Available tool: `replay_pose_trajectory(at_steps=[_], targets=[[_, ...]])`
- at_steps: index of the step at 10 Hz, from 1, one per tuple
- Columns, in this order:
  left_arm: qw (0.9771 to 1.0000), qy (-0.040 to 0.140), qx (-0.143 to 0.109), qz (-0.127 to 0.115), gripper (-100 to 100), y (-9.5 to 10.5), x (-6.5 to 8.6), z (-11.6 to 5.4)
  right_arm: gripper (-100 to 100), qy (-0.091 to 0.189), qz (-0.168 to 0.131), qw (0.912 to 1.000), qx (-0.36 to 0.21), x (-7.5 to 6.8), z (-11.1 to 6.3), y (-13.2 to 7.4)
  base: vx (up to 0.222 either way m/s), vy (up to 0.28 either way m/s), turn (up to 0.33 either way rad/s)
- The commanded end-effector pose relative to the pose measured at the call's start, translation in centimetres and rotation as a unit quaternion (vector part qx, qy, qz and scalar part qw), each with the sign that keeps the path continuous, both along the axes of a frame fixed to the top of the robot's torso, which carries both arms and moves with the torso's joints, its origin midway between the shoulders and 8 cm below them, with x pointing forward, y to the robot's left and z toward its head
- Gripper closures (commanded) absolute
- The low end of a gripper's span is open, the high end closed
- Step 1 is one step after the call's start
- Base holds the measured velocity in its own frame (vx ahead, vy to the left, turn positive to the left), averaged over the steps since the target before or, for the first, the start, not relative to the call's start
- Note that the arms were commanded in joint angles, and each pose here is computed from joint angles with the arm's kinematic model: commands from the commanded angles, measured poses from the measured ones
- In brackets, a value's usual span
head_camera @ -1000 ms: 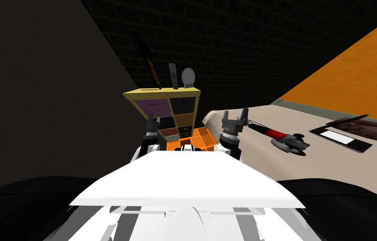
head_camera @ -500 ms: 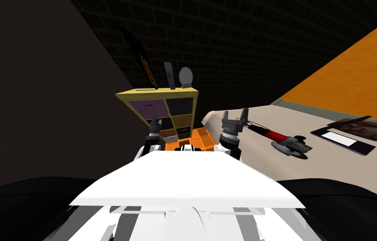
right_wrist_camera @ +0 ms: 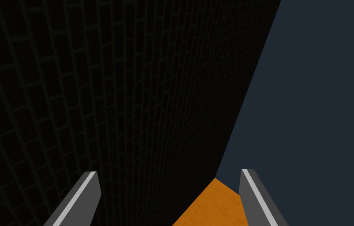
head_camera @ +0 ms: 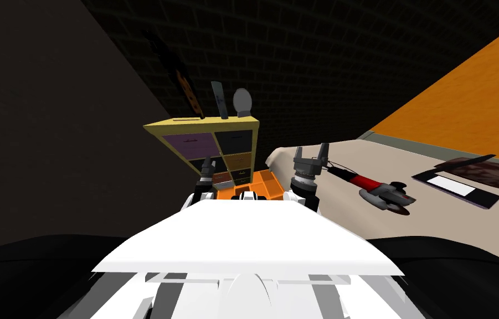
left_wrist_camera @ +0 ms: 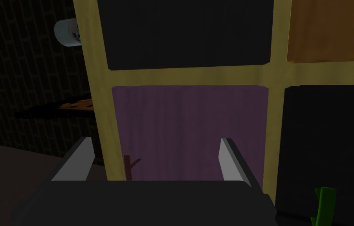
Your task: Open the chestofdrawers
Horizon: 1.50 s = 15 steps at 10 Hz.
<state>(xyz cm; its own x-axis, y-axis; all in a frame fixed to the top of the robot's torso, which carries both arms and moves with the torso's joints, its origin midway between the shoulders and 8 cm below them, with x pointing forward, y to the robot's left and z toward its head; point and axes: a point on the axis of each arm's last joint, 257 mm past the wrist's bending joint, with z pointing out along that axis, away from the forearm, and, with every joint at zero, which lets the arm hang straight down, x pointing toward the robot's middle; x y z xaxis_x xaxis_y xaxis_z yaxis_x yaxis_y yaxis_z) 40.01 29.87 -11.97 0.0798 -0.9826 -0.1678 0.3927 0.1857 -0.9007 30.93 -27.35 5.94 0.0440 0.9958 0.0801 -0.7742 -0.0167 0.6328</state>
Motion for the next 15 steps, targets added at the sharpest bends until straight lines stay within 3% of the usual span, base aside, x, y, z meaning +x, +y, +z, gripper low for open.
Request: replay_pose_trajectory(at_steps=[1,15], targets=[[0.9999,0.012,0.002,0.001,-100,0.3,0.3,-1.7,0,0.000,0.000,1.0000,0.000,0.0,0.0,0.0,0.033,-0.055,-0.002],[0.9968,0.078,-0.011,0.016,-100,1.2,1.0,-11.7,0,0.000,0.000,1.0000,0.000,0.0,0.0,0.0,0.051,-0.059,-0.005]])
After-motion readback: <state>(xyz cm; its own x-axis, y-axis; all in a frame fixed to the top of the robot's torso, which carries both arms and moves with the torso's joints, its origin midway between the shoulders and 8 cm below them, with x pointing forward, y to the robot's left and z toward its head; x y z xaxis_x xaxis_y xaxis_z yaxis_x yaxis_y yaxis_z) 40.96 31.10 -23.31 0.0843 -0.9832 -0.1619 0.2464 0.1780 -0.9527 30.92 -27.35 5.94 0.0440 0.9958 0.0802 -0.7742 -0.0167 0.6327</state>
